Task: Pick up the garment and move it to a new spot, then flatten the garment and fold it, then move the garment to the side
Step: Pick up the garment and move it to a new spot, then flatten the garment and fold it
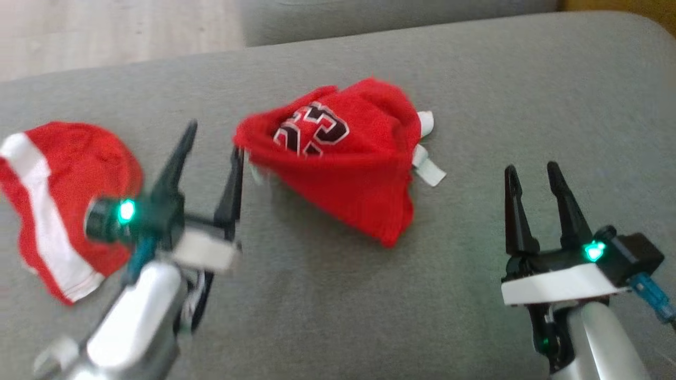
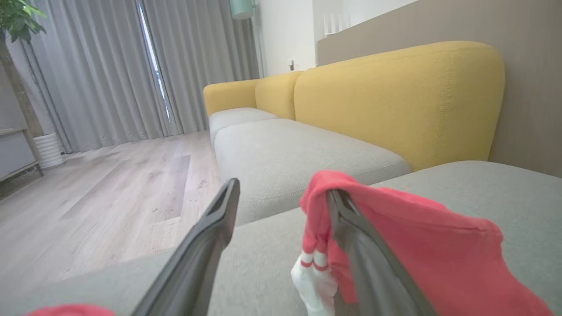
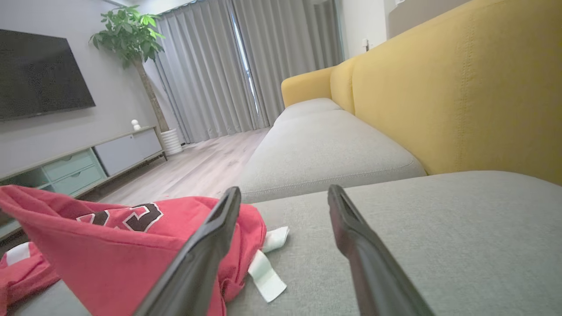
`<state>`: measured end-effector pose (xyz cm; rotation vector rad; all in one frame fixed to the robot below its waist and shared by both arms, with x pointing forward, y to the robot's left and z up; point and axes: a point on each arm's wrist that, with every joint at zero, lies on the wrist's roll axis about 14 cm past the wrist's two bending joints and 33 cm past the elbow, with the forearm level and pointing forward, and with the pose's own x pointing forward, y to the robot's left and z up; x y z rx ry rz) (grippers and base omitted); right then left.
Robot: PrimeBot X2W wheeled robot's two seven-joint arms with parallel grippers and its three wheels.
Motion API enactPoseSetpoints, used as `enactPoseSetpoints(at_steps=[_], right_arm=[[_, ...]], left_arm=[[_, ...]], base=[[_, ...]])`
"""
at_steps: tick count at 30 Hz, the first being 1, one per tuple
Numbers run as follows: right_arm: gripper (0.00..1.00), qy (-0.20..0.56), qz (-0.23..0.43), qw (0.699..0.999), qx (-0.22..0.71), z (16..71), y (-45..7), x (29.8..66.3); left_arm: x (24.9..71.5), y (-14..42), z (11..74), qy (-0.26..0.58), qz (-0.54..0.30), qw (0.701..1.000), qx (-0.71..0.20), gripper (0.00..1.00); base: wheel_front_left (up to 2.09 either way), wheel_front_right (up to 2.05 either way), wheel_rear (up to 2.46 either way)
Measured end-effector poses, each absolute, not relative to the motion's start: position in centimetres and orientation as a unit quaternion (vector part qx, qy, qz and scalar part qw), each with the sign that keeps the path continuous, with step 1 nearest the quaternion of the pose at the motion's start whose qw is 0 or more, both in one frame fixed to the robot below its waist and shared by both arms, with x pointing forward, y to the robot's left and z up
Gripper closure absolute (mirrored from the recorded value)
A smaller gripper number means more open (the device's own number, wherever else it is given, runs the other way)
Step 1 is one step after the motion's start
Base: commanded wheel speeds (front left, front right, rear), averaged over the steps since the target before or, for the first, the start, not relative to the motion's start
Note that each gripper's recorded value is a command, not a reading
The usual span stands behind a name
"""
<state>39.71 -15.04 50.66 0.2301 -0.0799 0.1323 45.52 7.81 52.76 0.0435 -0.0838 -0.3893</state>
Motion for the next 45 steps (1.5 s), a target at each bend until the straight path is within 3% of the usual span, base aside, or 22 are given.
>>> enactPoseSetpoints(at_steps=[11, 27, 35, 45], right_arm=[[0.0, -0.033, 0.103, 0.988, 0.108, 50.5, -12.5, 38.7], [0.0, -0.014, 0.127, 0.986, 0.107, 49.4, -10.8, 38.5], [0.0, 0.061, 0.163, 0.981, 0.082, 44.8, -8.3, 38.4], [0.0, 0.183, 0.218, 0.956, 0.068, 39.5, -4.1, 40.9]], left_arm=[[37.5, 11.5, 51.0, -0.028, -0.107, 0.993, -0.03, 0.0], [37.2, 12.8, 51.2, -0.041, -0.09, 0.994, -0.036, 0.0], [37.1, 12.9, 50.9, -0.038, -0.087, 0.995, -0.042, 0.0], [37.4, 14.8, 50.2, -0.029, -0.062, 0.997, -0.039, 0.0]], base=[[0.0, 0.0, 0.0], [0.0, 0.0, 0.0], [0.0, 0.0, 0.0], [0.0, 0.0, 0.0]])
